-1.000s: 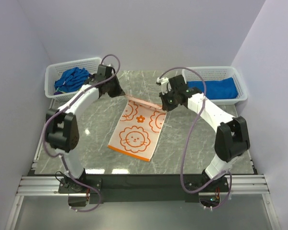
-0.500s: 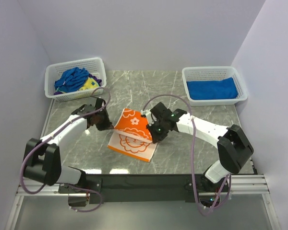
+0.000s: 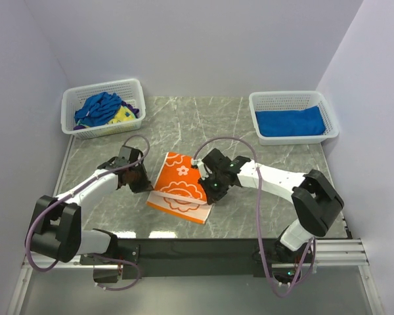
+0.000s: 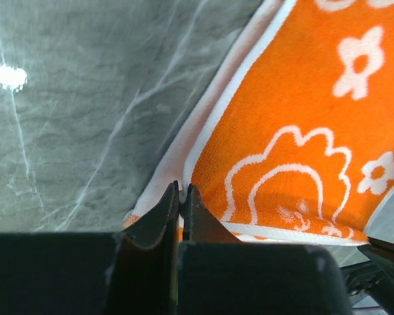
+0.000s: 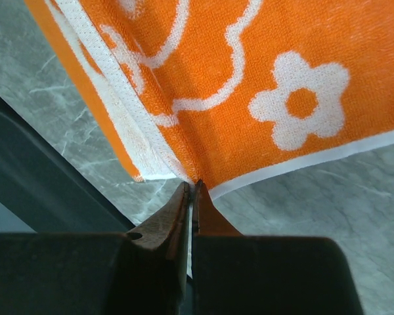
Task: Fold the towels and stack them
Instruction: Fold the towel
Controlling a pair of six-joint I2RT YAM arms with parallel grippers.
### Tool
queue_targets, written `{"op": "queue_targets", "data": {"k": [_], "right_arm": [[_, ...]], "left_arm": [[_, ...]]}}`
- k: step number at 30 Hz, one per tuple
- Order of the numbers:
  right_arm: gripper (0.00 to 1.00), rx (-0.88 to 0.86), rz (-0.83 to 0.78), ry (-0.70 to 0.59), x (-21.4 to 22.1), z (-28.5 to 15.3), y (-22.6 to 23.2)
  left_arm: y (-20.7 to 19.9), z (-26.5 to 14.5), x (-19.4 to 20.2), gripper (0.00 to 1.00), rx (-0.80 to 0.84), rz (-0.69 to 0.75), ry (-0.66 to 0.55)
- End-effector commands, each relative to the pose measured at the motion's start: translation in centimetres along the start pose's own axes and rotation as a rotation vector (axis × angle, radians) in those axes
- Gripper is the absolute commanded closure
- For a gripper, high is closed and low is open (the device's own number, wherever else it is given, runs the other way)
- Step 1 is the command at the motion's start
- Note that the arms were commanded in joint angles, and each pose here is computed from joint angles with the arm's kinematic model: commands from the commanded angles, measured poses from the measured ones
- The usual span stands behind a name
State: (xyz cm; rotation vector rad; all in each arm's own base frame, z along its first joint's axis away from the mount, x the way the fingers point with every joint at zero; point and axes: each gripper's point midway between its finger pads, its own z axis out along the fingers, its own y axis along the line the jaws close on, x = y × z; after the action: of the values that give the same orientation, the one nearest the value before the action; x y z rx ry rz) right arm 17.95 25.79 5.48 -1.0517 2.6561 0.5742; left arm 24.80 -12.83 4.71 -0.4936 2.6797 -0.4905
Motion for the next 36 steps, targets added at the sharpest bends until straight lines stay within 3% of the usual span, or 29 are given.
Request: {"op": "queue_targets", "data": {"k": [1, 14, 23, 36], "right_arm": [[1.00, -0.023, 0.027, 0.054, 1.4, 1.4, 0.4], [1.00, 0.036, 0.075, 0.111, 2.6, 4.8, -1.5], [1.00, 0.127, 0.145, 0.071, 1.0, 3.7, -6.0], [1.00, 0.140, 0.096, -0.052, -1.6, -2.0, -3.8]], "left_arm": [[0.4, 0.4, -0.4, 1.00, -0.003, -0.007, -0.039], [0.7, 2.5, 0.1, 1.00, -0.019, -0.037, -0.024], [-1.1, 4.0, -2.8, 1.00, -0.020, -0.050, -0.057], [-4.5, -1.5, -6.3, 1.00, 0.043, 0.019, -0.154]]}}
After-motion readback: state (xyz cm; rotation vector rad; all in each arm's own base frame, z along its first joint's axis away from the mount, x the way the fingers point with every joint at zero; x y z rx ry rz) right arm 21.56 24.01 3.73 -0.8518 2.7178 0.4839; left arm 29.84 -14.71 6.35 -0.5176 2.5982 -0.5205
